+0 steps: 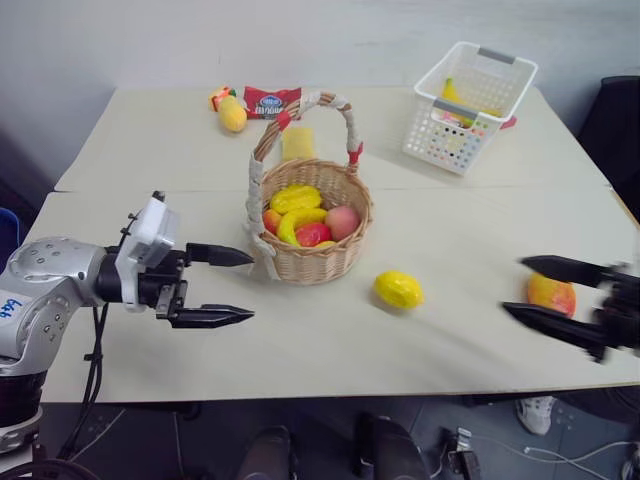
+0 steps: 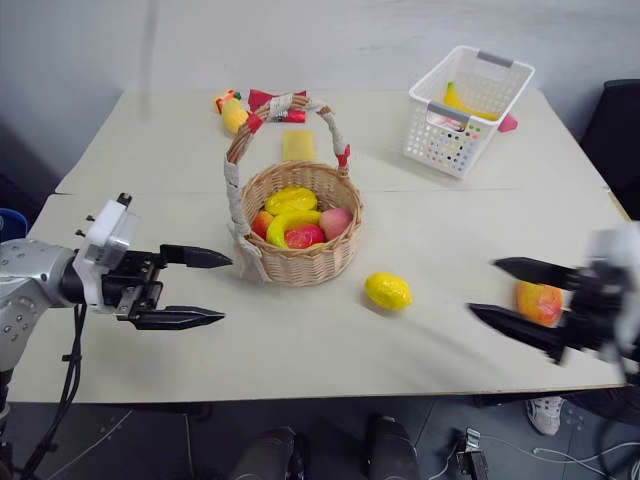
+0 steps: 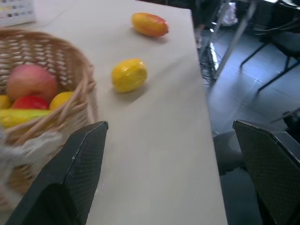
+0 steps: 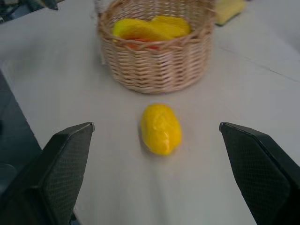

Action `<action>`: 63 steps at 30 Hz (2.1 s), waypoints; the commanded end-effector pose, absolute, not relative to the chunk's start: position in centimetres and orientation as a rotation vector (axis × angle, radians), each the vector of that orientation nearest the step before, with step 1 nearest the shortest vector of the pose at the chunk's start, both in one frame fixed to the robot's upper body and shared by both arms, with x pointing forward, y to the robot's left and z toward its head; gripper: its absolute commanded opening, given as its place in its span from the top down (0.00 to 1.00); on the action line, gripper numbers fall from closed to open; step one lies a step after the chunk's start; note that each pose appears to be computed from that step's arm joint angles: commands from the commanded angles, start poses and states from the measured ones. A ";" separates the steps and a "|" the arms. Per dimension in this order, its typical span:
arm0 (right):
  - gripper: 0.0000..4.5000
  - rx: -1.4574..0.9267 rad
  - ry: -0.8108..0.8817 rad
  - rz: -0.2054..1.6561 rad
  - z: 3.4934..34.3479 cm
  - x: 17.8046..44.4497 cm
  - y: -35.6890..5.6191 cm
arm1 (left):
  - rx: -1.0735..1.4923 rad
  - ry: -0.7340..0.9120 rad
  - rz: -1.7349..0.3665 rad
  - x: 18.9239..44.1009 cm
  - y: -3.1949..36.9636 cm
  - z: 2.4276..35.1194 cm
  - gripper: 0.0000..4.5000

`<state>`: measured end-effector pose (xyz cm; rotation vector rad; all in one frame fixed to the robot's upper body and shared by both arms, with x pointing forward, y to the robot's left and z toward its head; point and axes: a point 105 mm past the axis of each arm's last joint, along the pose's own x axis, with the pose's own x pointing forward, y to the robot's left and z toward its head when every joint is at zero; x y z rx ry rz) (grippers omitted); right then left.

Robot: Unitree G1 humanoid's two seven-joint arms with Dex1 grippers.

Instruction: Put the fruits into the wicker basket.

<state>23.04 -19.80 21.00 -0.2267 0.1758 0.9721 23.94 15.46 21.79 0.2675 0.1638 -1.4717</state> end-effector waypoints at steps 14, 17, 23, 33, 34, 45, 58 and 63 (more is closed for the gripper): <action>0.05 -0.311 0.319 0.961 13.1 30.4 -14.2 | 0.331 0.052 -1.500 23.3 12.7 23.3 0.00; 0.23 -0.266 0.288 0.968 13.6 30.5 -13.8 | 0.325 0.039 -1.476 23.7 12.8 23.4 0.00; 0.43 -0.210 0.209 1.021 16.3 29.7 -13.4 | 0.326 0.024 -1.443 24.2 13.3 23.6 0.00; 0.43 -0.116 -0.056 0.974 26.1 35.9 -6.9 | 0.285 -0.039 -1.376 26.1 14.1 25.4 0.00; 0.43 -0.125 -0.053 0.975 26.0 36.4 -6.3 | 0.287 -0.041 -1.377 26.2 14.1 25.4 0.00; 0.00 -0.077 -0.095 0.950 28.3 34.3 -10.3 | 0.283 -0.051 -1.397 26.4 13.6 25.3 0.00; 0.00 -0.121 0.242 -0.019 25.0 26.7 -33.1 | 0.228 -0.095 -1.514 24.9 10.4 24.2 0.00; 0.00 -0.075 0.367 -0.063 21.6 26.0 -34.7 | 0.216 -0.088 -1.503 24.9 10.2 23.7 0.00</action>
